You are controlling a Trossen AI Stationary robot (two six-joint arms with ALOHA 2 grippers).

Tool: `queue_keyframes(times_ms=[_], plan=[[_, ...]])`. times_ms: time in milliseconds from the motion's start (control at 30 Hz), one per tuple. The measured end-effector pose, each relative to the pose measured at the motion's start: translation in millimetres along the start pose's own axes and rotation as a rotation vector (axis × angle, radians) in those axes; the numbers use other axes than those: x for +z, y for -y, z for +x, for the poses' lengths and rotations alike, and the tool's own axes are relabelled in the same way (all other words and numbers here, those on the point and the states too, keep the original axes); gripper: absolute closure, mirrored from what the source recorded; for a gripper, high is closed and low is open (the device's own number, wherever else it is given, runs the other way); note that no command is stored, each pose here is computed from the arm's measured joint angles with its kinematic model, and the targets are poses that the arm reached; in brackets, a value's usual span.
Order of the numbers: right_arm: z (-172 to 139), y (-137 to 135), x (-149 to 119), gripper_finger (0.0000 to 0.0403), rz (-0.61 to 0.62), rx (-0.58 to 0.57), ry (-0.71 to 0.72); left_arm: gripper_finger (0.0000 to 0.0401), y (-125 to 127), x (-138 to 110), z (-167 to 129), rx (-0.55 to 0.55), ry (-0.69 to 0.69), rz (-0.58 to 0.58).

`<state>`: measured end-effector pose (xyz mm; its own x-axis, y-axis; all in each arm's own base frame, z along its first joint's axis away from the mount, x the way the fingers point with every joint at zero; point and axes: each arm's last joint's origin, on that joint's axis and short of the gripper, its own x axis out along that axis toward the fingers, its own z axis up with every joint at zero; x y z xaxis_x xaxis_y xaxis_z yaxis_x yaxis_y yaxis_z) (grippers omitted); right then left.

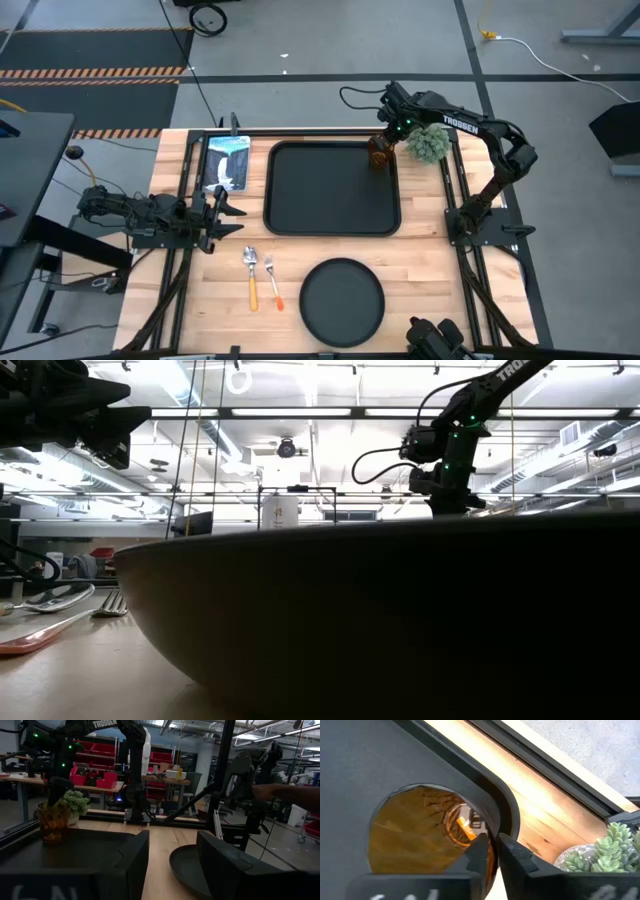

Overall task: Pick and place plate/cup/fork/spoon on tray
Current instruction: Put the brown cup on the black serving tray, then put the black plate on the black serving tray to the bottom left of the brown cup

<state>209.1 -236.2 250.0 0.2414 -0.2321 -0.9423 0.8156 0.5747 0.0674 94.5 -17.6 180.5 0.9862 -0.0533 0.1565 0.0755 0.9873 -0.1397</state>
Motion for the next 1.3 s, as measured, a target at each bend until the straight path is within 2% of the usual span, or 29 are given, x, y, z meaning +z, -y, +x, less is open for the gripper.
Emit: queue_keyframes(times_ms=[200,400,633,933,1100,1300], plan=[[0,0,0,0.0307,0.003,0.0,-0.002,0.0227,0,0,0,0.0,0.0,0.0],[-3,0,1,0.0303,0.003,0.0,-0.005,0.0227,0,0,0,0.0,0.0,0.0],[-27,-3,15,0.0295,0.0,-0.006,0.043,0.0227,0,0,0,0.0,0.0,0.0],[-42,-12,17,0.0242,-0.001,0.001,0.025,0.0227,0,0,0,-0.001,0.0,0.0],[-54,-27,21,0.0219,-0.022,0.027,0.057,0.0227,0,0,0,0.0,0.0,0.0],[-71,-61,22,0.0213,-0.095,0.066,0.118,0.0227,0,0,0,0.0,-0.001,0.0]])
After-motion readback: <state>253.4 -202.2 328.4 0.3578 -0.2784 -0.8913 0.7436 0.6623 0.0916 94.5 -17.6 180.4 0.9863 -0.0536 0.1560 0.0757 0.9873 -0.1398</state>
